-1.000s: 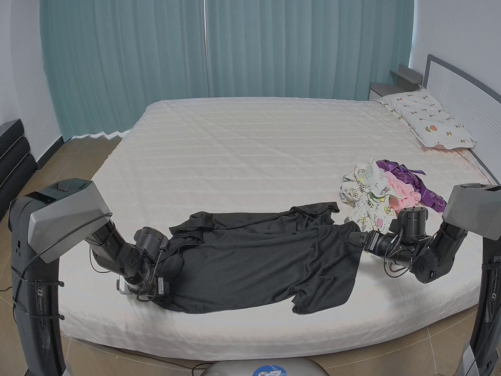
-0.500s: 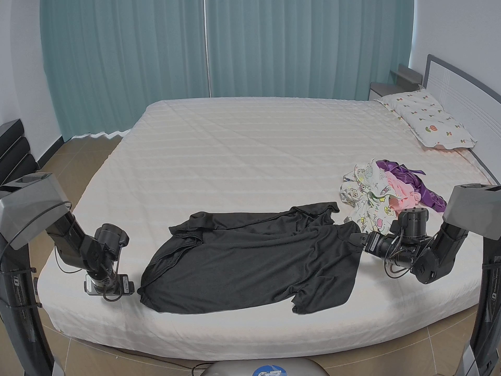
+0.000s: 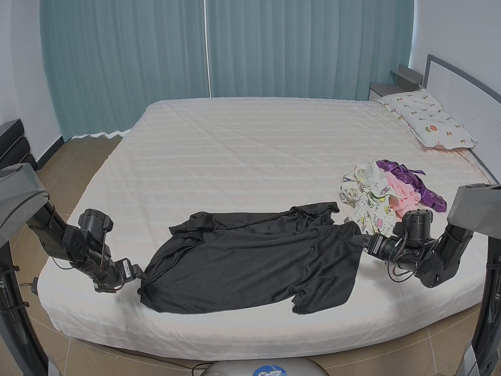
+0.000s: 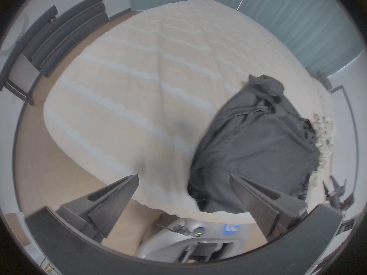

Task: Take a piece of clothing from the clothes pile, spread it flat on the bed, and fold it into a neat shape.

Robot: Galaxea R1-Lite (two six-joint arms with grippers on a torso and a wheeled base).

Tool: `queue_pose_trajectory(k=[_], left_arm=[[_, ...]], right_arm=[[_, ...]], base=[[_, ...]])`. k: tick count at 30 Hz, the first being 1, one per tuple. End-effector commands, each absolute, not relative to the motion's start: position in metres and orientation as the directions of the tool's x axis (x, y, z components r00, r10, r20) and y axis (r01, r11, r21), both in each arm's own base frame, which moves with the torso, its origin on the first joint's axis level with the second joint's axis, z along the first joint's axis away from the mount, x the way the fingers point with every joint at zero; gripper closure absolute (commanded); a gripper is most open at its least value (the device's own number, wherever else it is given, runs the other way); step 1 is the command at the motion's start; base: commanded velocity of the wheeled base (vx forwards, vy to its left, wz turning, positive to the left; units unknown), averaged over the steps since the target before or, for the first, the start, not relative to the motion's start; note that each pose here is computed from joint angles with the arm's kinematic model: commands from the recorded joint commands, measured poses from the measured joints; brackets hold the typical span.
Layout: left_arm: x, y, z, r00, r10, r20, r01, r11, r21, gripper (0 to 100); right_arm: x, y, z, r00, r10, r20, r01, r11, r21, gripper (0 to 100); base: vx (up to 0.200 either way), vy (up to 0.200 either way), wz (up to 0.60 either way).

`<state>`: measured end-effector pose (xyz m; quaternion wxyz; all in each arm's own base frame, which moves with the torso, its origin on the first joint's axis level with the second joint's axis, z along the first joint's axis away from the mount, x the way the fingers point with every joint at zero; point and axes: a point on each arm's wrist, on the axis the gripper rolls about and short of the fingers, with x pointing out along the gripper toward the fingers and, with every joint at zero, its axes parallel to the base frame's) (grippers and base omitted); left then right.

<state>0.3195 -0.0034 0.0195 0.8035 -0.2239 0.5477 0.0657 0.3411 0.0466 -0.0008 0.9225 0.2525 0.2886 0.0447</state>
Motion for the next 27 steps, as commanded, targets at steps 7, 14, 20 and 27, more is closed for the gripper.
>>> queue_pose_trajectory(k=[7,14,20,27], left_arm=[[0.325,-0.034,0.014,0.427,-0.181,-0.886,-0.316,0.888,-0.334,0],[0.319,-0.048,0.003,0.436,-0.173,-0.883,-0.323,0.886,-0.333,0],[0.319,-0.061,-0.013,0.474,-0.151,-0.868,-0.346,0.874,-0.341,0],[0.305,-0.065,-0.021,0.461,-0.072,-0.884,-0.355,0.898,-0.258,0]], right_arm=[[0.306,0.064,0.001,0.777,0.278,-0.565,0.088,0.841,0.534,0],[0.286,0.067,-0.007,0.729,0.285,-0.623,0.134,0.833,0.537,0],[0.280,0.067,-0.010,0.712,0.284,-0.642,0.143,0.836,0.530,0],[0.271,0.068,-0.013,0.691,0.281,-0.666,0.154,0.843,0.515,0]], base=[[0.000,0.000,0.00],[0.000,0.000,0.00],[0.000,0.000,0.00],[0.000,0.000,0.00]])
